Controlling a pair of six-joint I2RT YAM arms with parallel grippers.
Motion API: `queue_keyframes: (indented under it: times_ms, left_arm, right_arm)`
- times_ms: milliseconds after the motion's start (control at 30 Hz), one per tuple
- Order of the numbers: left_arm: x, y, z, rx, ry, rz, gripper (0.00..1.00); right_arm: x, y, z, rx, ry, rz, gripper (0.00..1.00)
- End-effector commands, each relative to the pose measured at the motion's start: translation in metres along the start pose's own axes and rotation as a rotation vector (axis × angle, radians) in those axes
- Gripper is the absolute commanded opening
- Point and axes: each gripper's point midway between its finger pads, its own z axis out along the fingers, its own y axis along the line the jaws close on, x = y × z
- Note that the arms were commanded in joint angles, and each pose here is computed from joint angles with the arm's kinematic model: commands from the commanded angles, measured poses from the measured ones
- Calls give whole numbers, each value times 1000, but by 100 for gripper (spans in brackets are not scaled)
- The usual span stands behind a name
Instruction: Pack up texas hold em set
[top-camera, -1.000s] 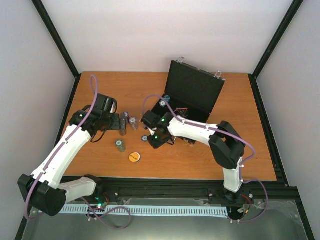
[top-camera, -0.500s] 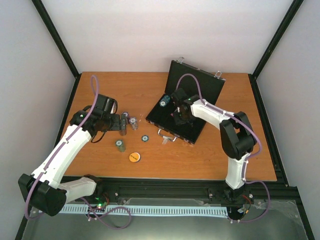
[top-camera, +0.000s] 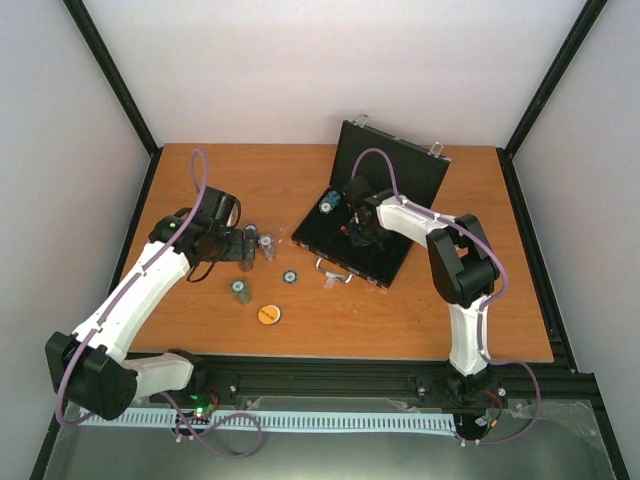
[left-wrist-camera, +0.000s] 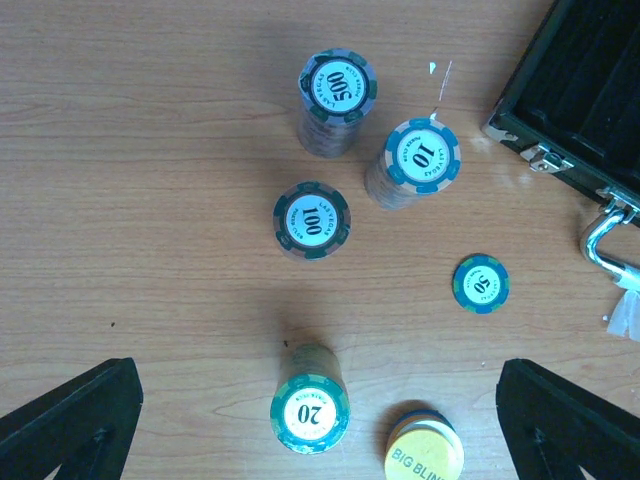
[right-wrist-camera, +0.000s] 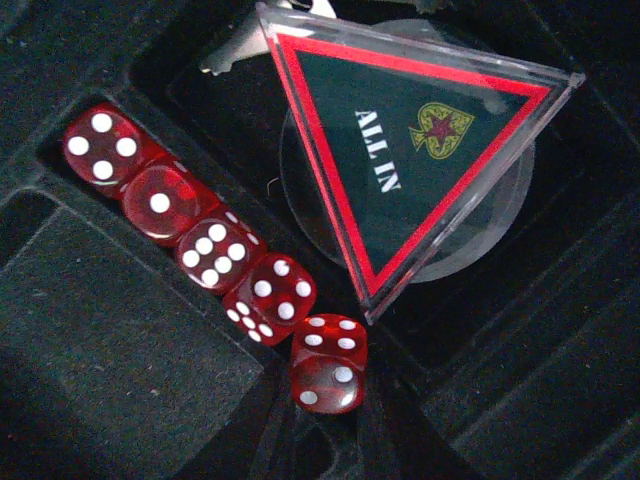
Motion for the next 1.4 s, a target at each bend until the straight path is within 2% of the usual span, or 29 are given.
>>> queue_keyframes:
  times_ms: [0, 200, 400, 567, 933, 1200, 1367]
  left_arm:
    - [-15, -6, -3, 15, -33, 2, 100]
    - [-18, -7, 0, 10, -30, 15, 100]
    - [-19, -7, 1, 10, -29, 19, 100]
    - [-19, -6, -1, 8, -35, 20, 100]
    - [-14, -5, -2, 17, -36, 7, 100]
    - [-11, -4, -2, 12, -27, 4, 100]
    - [-11, -4, -1, 6, -24, 2, 100]
  right_arm:
    - [-10, -8, 9, 17, -9, 5, 9]
    - [-5, -9, 13, 20, 7, 1, 10]
    - [-8, -11, 11, 34, 3, 5, 29]
    - [-15, -12, -10, 23, -34, 10, 44]
    - [-32, -9, -59, -27, -130, 32, 48]
    - [-36, 15, -43, -144, -99, 19, 49]
    - [-35, 17, -27, -154, -78, 31, 50]
